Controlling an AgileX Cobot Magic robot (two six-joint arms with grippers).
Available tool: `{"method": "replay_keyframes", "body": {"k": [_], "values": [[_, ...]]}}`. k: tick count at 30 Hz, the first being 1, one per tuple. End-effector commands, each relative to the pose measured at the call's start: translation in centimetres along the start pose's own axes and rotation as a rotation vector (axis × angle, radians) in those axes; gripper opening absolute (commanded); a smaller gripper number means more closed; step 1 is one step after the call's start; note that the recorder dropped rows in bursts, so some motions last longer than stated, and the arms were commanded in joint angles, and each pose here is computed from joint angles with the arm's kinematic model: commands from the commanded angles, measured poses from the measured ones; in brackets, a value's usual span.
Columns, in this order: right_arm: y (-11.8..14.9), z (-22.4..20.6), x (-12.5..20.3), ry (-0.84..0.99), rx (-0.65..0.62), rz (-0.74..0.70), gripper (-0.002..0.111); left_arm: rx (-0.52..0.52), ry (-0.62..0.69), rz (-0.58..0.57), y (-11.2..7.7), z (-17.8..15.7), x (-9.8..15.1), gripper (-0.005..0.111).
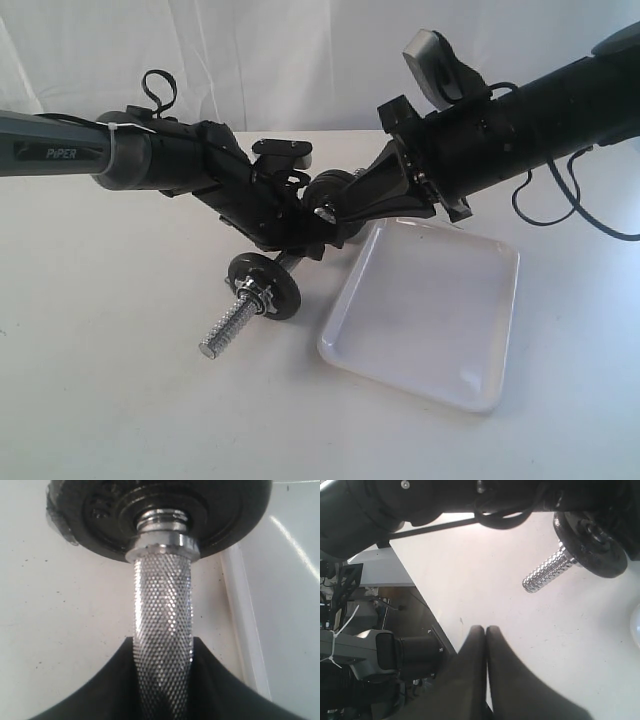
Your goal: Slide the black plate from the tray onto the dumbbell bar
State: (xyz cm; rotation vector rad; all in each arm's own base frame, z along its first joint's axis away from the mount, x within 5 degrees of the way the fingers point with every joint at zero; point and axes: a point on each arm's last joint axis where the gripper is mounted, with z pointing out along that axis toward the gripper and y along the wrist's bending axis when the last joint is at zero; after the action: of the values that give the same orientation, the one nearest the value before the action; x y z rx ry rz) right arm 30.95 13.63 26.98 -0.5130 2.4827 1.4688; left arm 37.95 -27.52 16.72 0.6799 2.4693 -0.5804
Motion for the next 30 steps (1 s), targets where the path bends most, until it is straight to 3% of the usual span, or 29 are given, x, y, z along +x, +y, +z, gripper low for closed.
{"method": "replay_keyframes", "body": {"k": [1, 17, 25, 30], "values": [[0.45, -0.16, -0.03, -0.005, -0.006, -0.011, 0.0, 0.03, -0.068, -0.017, -1.01, -2.54, -1.73, 0.0], [0.45, -0.16, -0.03, -0.005, -0.006, -0.011, 0.0, 0.035, -0.05, -0.006, -1.06, -2.53, -1.57, 0.001], [0.45, -0.16, -0.03, -0.005, -0.006, -0.011, 0.0, 0.037, -0.044, -0.006, -1.08, -2.53, -1.51, 0.034], [0.45, -0.16, -0.03, -0.005, -0.006, -0.011, 0.0, 0.038, -0.042, -0.006, -1.08, -2.53, -1.5, 0.037]]}}
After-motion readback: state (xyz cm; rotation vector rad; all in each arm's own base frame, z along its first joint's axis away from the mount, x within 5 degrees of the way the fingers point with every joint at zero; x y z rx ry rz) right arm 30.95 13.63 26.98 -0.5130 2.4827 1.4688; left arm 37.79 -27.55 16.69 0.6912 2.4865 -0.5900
